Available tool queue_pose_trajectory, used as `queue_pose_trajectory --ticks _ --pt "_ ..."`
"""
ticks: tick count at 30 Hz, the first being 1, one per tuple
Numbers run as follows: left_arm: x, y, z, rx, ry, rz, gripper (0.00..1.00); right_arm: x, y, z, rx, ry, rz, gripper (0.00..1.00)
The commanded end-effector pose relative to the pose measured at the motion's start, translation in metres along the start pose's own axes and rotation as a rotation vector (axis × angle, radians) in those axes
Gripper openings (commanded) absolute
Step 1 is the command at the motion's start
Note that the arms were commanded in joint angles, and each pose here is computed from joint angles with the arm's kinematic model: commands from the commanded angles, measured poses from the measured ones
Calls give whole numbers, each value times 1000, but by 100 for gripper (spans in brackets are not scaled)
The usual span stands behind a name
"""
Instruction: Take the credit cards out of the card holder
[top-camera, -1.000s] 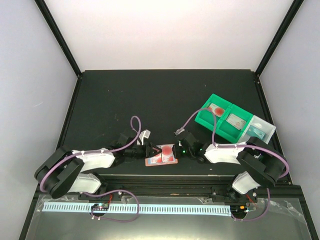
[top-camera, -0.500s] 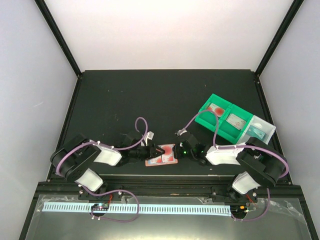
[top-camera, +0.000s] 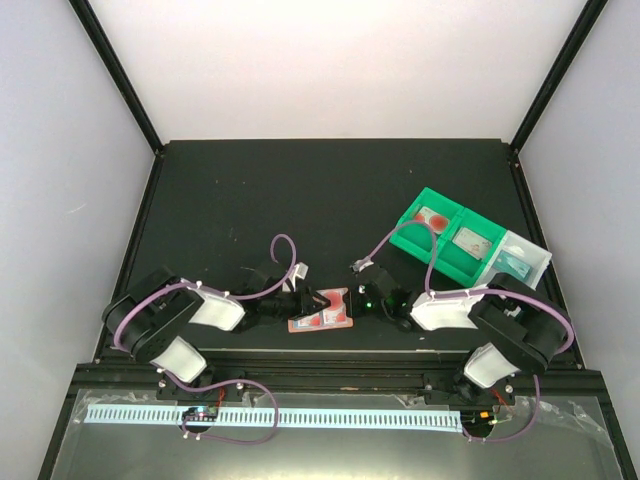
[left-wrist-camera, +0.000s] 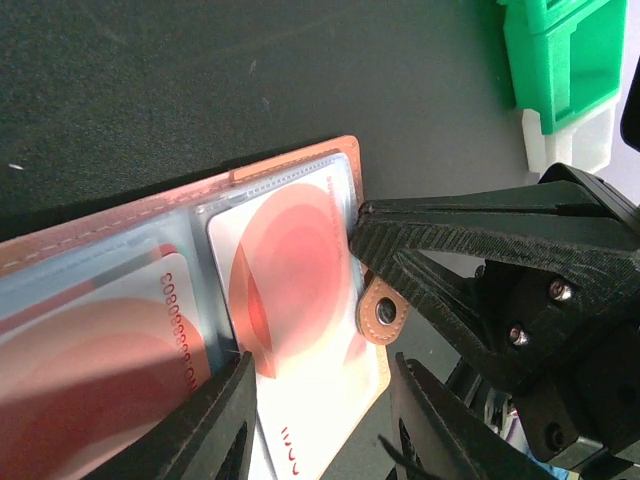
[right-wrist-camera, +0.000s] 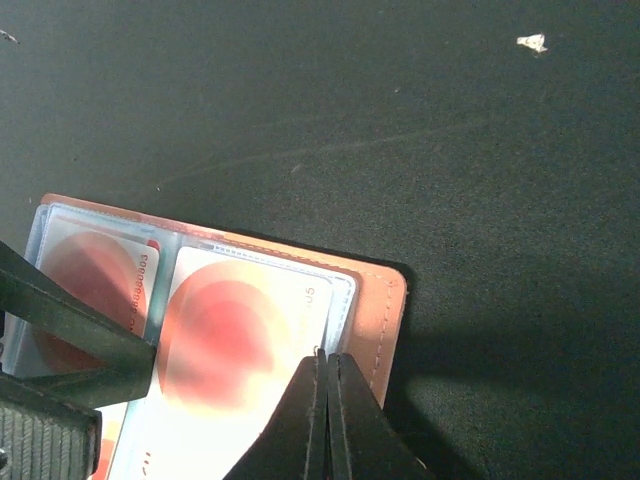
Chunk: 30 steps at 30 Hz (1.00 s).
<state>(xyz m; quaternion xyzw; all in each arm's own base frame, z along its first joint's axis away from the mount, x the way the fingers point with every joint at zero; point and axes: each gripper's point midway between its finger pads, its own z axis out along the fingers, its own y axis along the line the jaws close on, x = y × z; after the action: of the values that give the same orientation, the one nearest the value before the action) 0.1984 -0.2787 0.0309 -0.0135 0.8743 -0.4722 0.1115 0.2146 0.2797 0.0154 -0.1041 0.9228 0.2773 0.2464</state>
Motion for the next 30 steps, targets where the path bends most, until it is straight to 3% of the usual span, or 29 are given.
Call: queue_pose_trajectory --ticks 1,13,20,30 --pt "-1 19 -2 -101 -31 -24 41 58 -25 6 63 200 5 1" --pt "-2 21 -10 -138 -48 0 43 22 18 -32 -55 137 6 11" --pt "1 22 -10 -127 -38 -4 43 7 38 -35 -123 109 7 7" --pt "1 15 -17 -105 -57 13 44 6 31 -12 -69 128 -7 1"
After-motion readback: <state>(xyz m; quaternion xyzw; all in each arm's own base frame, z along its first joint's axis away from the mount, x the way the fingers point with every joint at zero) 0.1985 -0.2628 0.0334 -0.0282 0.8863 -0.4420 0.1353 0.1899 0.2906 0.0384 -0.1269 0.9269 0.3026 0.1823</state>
